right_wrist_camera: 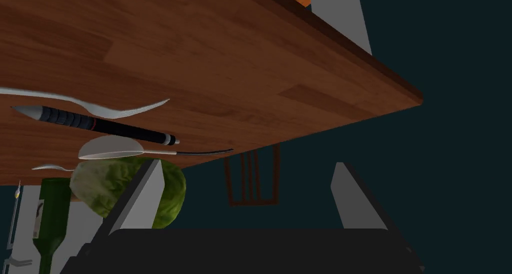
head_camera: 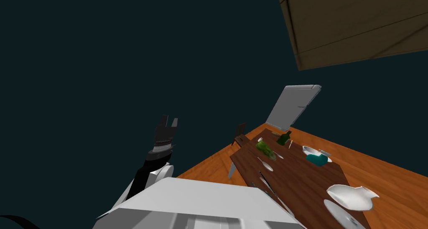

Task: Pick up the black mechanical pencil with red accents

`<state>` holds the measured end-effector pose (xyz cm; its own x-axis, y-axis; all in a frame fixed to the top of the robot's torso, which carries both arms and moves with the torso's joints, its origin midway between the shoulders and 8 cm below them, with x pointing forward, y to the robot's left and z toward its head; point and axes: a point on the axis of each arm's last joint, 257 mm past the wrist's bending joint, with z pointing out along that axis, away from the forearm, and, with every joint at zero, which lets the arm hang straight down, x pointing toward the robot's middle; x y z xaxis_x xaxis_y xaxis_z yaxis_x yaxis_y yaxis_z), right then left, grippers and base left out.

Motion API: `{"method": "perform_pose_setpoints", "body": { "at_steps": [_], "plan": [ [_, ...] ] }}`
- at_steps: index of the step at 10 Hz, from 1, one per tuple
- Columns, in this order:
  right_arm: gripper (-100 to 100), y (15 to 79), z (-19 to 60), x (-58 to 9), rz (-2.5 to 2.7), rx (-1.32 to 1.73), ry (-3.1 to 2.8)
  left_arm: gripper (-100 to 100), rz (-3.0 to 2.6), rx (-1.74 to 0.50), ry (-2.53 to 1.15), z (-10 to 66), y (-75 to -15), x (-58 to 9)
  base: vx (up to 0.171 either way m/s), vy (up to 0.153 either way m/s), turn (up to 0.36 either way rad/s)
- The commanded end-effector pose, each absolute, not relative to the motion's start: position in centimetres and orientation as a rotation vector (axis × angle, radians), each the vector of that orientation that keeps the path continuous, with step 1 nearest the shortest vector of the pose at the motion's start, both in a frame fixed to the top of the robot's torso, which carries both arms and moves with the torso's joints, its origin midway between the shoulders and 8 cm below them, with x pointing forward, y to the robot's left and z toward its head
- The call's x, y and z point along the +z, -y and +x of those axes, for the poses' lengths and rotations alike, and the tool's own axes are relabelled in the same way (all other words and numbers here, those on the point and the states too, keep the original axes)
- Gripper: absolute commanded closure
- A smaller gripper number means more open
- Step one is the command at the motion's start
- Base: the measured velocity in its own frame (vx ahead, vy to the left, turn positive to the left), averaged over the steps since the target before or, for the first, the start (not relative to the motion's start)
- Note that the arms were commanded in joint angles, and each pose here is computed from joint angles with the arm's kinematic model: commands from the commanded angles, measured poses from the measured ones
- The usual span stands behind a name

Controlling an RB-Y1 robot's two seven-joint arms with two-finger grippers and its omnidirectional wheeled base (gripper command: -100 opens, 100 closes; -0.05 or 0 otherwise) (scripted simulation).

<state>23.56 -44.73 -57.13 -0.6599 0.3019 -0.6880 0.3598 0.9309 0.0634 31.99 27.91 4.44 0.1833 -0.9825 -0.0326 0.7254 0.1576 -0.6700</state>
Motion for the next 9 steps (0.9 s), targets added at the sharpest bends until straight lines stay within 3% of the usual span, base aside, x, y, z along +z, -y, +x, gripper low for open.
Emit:
{"method": "perform_pose_setpoints", "body": {
  "at_steps": [1,9],
  "plan": [
    [-100,45.1,22.7,-57.7,0.429,-0.148,-2.373,0,-0.589,-1.307,-0.533,32.0,-27.9,4.4,0.014,-0.058,0.082],
    [-100,51.3,14.8,-60.9,0.111,-0.496,-2.623,0,-0.589,-1.307,-0.533,32.0,-27.9,4.4,0.015,-0.072,0.230]
  ]
}}
